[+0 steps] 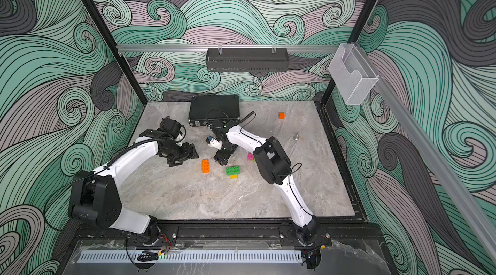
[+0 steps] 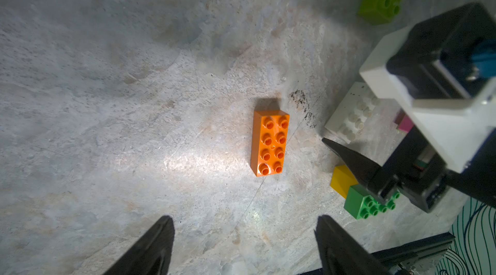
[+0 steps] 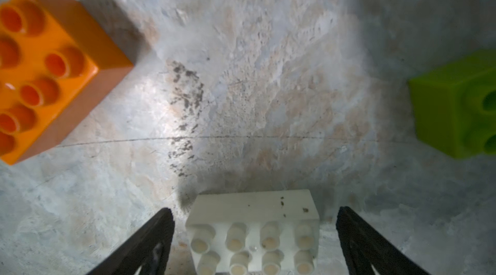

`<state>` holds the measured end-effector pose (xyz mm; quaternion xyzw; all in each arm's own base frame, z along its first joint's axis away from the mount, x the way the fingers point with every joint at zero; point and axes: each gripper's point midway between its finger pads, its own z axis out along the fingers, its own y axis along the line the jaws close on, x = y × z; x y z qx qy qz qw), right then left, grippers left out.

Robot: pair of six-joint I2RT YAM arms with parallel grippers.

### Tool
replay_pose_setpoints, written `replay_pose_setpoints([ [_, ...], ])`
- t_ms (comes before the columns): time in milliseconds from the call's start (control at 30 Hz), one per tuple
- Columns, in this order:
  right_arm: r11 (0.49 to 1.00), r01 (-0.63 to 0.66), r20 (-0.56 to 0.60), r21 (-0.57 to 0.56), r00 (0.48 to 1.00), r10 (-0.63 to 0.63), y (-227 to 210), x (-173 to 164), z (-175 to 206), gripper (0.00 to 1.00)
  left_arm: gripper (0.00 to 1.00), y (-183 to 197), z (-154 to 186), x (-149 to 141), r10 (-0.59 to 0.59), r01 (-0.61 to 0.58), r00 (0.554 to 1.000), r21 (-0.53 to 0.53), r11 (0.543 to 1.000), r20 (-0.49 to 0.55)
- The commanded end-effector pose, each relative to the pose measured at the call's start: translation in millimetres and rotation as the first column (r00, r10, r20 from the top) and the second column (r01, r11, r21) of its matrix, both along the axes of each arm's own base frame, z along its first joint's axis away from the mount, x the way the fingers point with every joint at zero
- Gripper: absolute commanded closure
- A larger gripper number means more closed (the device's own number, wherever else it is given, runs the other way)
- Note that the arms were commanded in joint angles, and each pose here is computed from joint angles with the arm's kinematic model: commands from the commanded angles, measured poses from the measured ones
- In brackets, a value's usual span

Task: Assemble a carrot with lego
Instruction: Pick up the lego brick from the center of the board.

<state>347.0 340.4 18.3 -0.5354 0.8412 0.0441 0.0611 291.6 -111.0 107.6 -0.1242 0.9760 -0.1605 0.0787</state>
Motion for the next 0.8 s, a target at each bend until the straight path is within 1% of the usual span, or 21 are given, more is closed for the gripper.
replay_pose_setpoints([
  [0,0.999,0.033,-0.015,-0.025,0.999,-0.034,-4.8,0.4,-3.3,0.08,0.16,1.4,4.2,-1.6,0.006,-0.006,1.0,-0.012,1.0,0.006],
  [167,0.998,0.048,-0.021,-0.032,0.999,-0.049,-8.1,0.1,-3.2,0.16,0.16,1.6,2.4,-1.2,0.008,-0.008,1.0,-0.012,1.0,0.003],
  [367,0.998,0.057,-0.027,-0.037,0.998,-0.058,-10.6,-1.5,-2.8,0.33,0.16,1.7,0.3,-1.4,0.01,-0.01,1.0,-0.012,1.0,-0.001],
  [500,0.996,0.088,-0.017,-0.02,0.996,-0.088,-7.1,1.8,7.7,0.45,0.16,1.4,-1.0,-1.1,0.011,-0.011,1.0,-0.013,1.0,-0.005],
  [633,0.984,0.175,0.009,-0.002,0.984,-0.175,-5.7,10.5,31.3,0.49,0.16,1.6,-2.0,-0.7,0.013,-0.013,1.0,-0.013,1.0,-0.008],
  [700,0.973,0.232,0.015,0.006,0.973,-0.232,-7.1,12.4,45.9,0.51,0.16,1.8,-1.5,-0.6,0.015,-0.015,1.0,-0.012,1.0,-0.006],
  [767,0.949,0.313,0.023,0.021,0.949,-0.314,-9.6,13.1,63.6,0.52,0.16,1.8,-1.8,-0.4,0.015,-0.015,1.0,-0.012,1.0,-0.005],
])
